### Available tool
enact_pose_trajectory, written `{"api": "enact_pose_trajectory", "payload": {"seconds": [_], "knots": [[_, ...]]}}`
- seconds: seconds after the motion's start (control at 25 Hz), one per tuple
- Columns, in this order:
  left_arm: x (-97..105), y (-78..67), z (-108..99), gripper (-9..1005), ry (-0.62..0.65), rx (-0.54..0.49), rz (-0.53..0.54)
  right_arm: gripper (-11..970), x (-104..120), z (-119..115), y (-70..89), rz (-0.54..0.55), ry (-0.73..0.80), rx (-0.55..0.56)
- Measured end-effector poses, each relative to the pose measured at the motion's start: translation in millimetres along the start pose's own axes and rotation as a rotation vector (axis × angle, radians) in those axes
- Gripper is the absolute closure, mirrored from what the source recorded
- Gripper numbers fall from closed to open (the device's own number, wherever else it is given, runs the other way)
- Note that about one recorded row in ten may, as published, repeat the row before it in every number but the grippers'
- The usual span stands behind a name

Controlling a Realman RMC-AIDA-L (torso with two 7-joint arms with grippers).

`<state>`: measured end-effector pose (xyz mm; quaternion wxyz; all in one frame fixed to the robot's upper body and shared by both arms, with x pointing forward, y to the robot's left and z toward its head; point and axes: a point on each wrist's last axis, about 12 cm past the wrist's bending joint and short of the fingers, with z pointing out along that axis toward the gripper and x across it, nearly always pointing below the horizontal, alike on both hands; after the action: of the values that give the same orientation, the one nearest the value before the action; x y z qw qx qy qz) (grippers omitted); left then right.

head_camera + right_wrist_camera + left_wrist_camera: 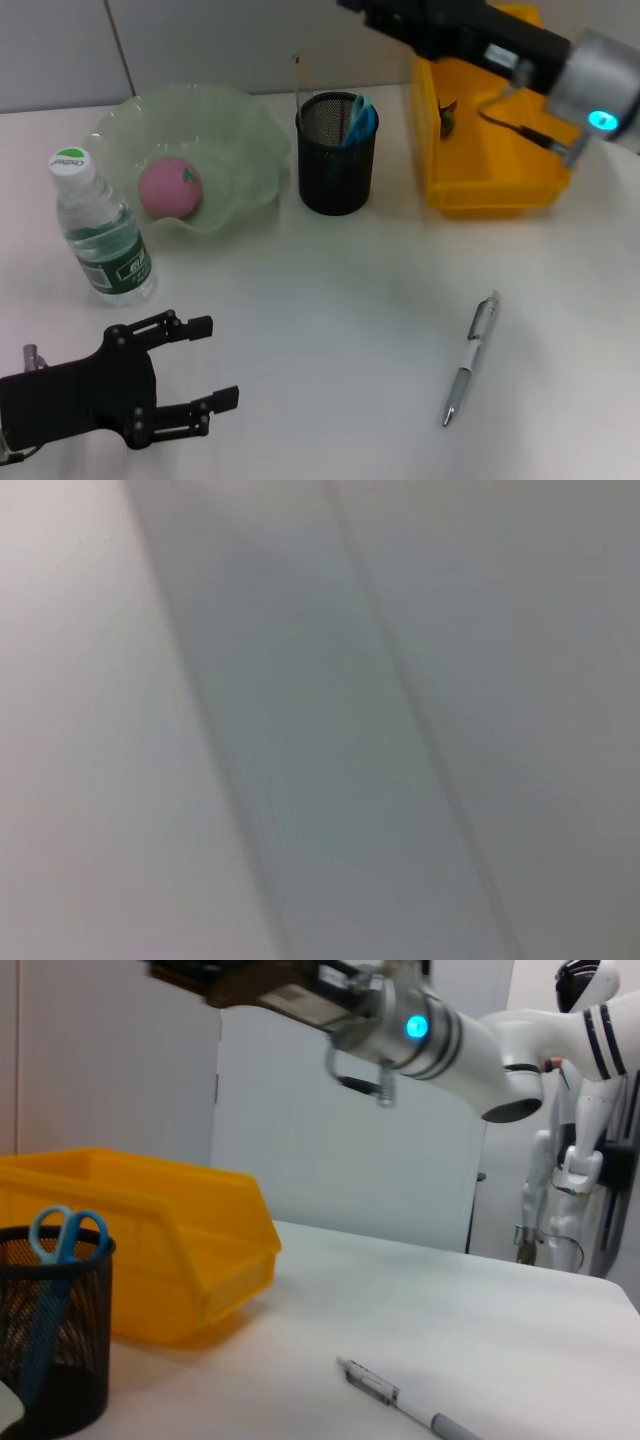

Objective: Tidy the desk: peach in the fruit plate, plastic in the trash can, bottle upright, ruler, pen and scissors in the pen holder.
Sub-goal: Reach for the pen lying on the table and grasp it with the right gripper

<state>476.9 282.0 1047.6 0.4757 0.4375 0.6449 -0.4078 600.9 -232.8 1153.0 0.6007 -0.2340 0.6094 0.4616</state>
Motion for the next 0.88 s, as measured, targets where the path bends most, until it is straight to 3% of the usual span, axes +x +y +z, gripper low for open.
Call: {"api": "enact_pose_trajectory", "payload": {"seconds": [0.28, 0.44, 0.48, 0.88], "knots": [[-1.7, 2.2, 0.5, 161, -0.006, -0.009, -0.005, 344, -5.2, -41.0, 10.7, 0.079, 0.192, -0.168], [-2.9, 3.5, 0.9, 161, -0.006, -0.008, -0.002, 345, -9.5, -49.7, 12.1, 0.098, 0.295, -0.206], [-3.2, 3.7, 1.0, 161, -0.007, -0.007, -0.001, 345, -12.5, -52.8, 14.5, 0.103, 0.383, -0.235], [-1.6, 1.5, -0.7, 161, -0.008, -0.007, -0.011, 347, -19.7, -52.0, 16.7, 0.117, 0.726, -0.292]]}}
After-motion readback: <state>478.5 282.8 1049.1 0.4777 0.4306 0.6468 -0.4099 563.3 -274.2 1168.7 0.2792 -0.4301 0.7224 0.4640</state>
